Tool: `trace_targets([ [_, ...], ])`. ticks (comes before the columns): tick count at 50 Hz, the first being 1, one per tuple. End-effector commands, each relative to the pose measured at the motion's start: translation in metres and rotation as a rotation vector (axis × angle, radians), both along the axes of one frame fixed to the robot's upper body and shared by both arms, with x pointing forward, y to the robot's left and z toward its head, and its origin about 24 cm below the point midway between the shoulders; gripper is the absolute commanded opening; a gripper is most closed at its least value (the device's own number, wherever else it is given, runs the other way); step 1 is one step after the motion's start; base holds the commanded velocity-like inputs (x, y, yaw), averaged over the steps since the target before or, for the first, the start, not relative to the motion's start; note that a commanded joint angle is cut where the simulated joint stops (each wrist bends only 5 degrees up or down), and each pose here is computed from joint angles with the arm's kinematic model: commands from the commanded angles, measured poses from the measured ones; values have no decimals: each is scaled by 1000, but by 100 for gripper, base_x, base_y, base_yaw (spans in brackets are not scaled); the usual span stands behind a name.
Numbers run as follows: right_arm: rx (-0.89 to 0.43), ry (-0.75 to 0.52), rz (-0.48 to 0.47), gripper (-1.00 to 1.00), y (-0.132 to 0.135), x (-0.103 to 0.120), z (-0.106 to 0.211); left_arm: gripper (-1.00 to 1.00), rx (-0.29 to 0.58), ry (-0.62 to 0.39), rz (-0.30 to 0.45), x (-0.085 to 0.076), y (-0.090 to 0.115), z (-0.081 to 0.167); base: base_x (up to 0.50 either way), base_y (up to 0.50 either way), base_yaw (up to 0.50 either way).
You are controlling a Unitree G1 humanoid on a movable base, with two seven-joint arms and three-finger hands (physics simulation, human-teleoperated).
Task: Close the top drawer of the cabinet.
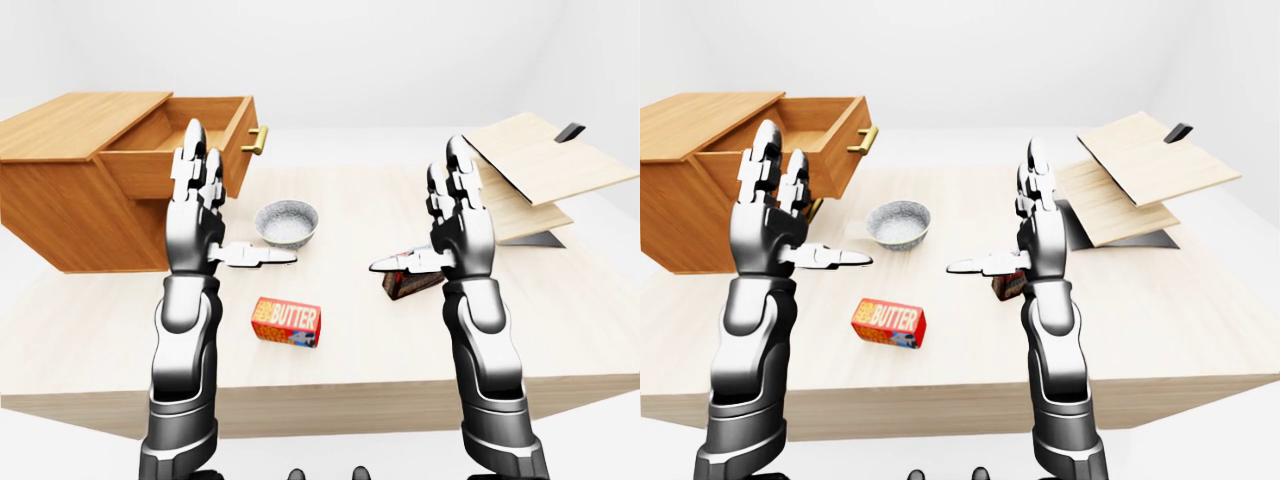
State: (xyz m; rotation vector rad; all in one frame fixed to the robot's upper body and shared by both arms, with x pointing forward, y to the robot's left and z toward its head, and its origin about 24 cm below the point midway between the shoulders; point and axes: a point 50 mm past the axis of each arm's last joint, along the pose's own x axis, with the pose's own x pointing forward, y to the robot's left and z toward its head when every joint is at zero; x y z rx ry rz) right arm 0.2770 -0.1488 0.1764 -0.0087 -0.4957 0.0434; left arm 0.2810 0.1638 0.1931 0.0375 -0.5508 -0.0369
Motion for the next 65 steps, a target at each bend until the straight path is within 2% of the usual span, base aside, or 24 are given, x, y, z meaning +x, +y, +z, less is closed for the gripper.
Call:
trace_targets([
  [1,2,-22,5,100,2,-1,5,100,0,-33,-6,-2,-1,7,36,0,0],
  [12,-10,-16,5,100,3,-3,3,100,-3,-35,-15,-4,-4,7,34,-4,0],
  [29,-19,-17,5,100,4,-4,3,100,2,-22,-25,0,-6,5,1,0,0],
  [32,-21,-15,4,100,4,-3,2,100,27,20,-45,10,-10,-1,0,0,0],
  [33,-22,-16,5,100,4,-3,2,100,54,58,-56,19,-12,-6,0,0,0],
  [39,-26,-17,2,100,3,-3,3,100,99,183,-48,50,-12,-22,0,0,0],
  [44,-27,-9,-2,100,2,-3,1,100,110,234,-34,63,-8,-26,0,0,0],
  [47,-28,-7,-4,100,2,-2,1,100,140,300,16,70,-5,-40,0,0,0],
  [49,-28,-6,-3,100,2,-2,0,100,173,333,81,74,-2,-47,0,0,0],
  [54,-28,-8,-3,100,2,-3,1,100,212,401,165,84,2,-59,0,0,0],
  [56,-29,-8,-4,100,2,-3,1,100,208,408,182,85,4,-60,0,0,0],
  [59,-29,-6,-4,100,2,-3,0,100,240,421,257,89,10,-61,0,0,0],
  [65,-28,-5,-5,100,3,-3,0,100,292,466,344,92,20,-72,0,0,0],
])
